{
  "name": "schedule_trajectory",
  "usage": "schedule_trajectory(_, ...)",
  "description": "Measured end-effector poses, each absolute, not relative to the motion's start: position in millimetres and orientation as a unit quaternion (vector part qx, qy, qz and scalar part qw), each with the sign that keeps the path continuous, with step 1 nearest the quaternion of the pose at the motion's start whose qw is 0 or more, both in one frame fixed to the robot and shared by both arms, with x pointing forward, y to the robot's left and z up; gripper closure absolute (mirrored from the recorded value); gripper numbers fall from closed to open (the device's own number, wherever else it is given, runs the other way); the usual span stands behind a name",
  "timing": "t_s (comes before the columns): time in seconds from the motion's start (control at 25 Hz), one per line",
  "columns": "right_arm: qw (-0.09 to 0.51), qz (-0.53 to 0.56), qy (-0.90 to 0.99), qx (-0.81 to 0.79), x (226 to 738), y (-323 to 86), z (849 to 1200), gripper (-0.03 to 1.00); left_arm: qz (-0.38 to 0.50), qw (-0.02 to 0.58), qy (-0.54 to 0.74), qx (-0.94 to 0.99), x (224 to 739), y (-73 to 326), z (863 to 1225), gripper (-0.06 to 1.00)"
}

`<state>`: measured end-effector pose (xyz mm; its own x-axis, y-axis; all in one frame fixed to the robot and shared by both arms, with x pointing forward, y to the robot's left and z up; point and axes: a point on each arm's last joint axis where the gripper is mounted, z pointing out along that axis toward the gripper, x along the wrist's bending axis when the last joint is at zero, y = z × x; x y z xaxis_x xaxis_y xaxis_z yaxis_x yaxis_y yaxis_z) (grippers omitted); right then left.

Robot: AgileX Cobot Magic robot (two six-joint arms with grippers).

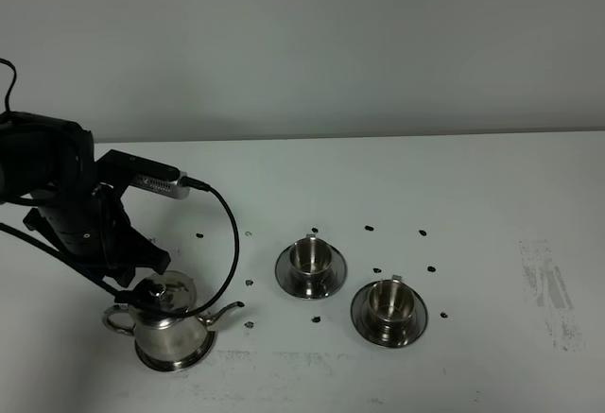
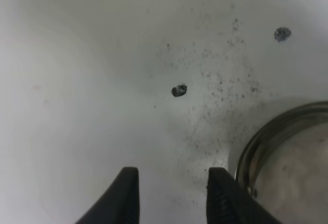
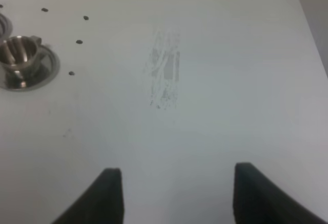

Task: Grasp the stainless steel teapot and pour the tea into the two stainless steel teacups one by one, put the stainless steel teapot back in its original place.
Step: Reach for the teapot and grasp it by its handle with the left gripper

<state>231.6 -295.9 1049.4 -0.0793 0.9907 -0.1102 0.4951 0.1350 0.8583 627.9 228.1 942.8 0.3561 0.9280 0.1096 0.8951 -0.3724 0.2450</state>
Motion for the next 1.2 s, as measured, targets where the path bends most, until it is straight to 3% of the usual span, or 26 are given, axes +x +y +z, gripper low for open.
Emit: schedule_trajectory(1.2, 0.372, 0.333, 0.655, 0.567, 231.6, -295.9, 1049.4, 0.48, 0.088, 0.036, 0.555, 0.826, 621.6, 228.0, 936.3, 0.56)
